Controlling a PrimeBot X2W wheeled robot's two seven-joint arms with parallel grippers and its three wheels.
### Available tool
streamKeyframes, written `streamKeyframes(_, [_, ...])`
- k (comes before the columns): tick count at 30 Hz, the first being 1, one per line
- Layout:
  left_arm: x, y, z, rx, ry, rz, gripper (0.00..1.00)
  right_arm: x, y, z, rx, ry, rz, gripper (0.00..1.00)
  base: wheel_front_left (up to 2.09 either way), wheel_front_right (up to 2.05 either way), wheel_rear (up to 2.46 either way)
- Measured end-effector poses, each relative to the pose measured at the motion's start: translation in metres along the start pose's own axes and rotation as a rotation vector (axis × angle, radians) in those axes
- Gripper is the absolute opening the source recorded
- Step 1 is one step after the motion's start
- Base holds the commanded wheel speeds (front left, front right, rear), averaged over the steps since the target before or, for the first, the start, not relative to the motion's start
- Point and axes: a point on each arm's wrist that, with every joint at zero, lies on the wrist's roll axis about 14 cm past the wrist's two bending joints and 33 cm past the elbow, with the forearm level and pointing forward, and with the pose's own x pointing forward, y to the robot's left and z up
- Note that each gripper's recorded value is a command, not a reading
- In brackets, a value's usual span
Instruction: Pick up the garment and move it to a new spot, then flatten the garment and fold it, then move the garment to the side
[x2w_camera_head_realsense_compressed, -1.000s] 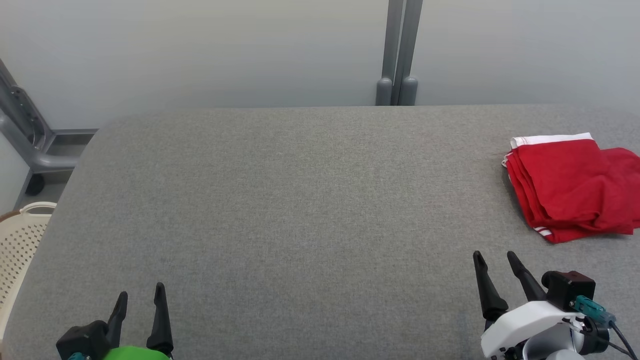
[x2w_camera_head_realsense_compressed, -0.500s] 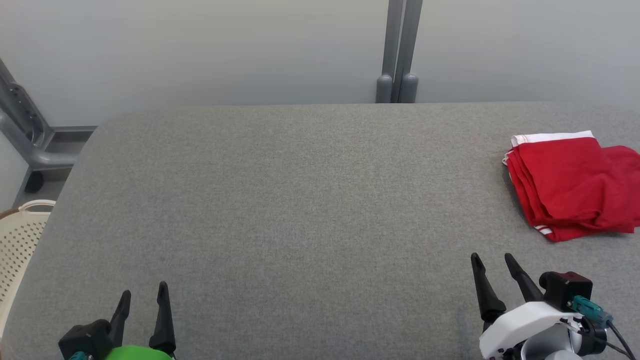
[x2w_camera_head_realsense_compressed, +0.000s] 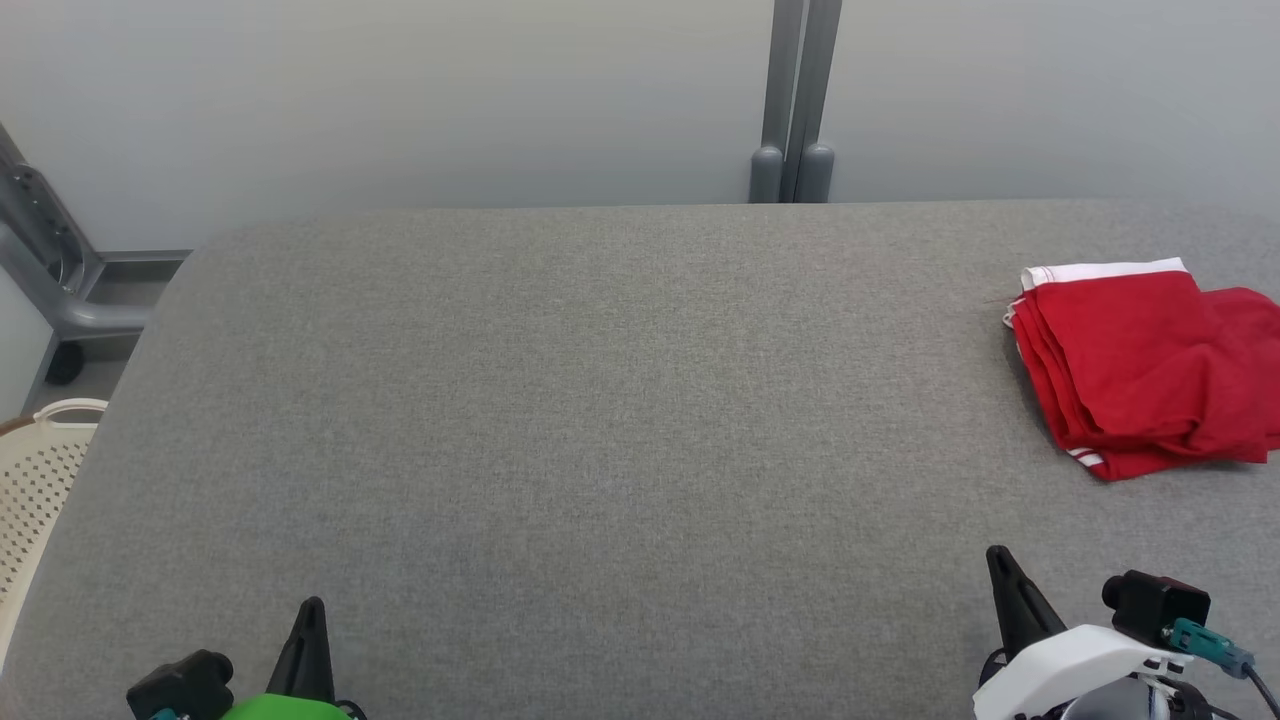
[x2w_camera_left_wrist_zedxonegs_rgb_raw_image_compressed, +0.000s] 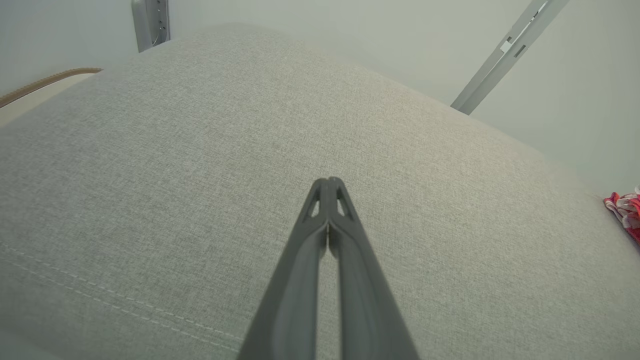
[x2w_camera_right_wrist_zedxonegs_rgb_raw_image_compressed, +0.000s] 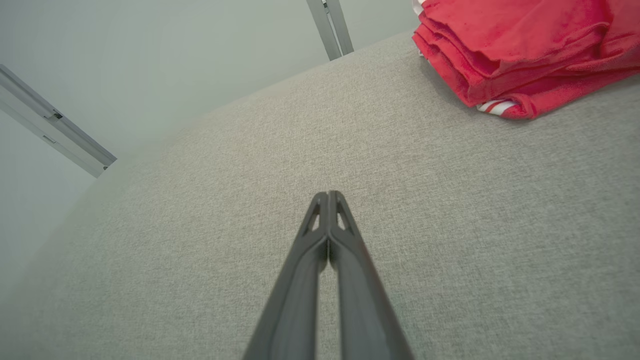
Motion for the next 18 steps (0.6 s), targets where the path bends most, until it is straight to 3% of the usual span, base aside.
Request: streamKeyframes(18, [0.017,-0.010,0.008,-0.254,0.017,-0.009,0.00,0.005,-0.012,0.015,0.266,-0.038,-0.040,0.00,0.00,0.00,0.00])
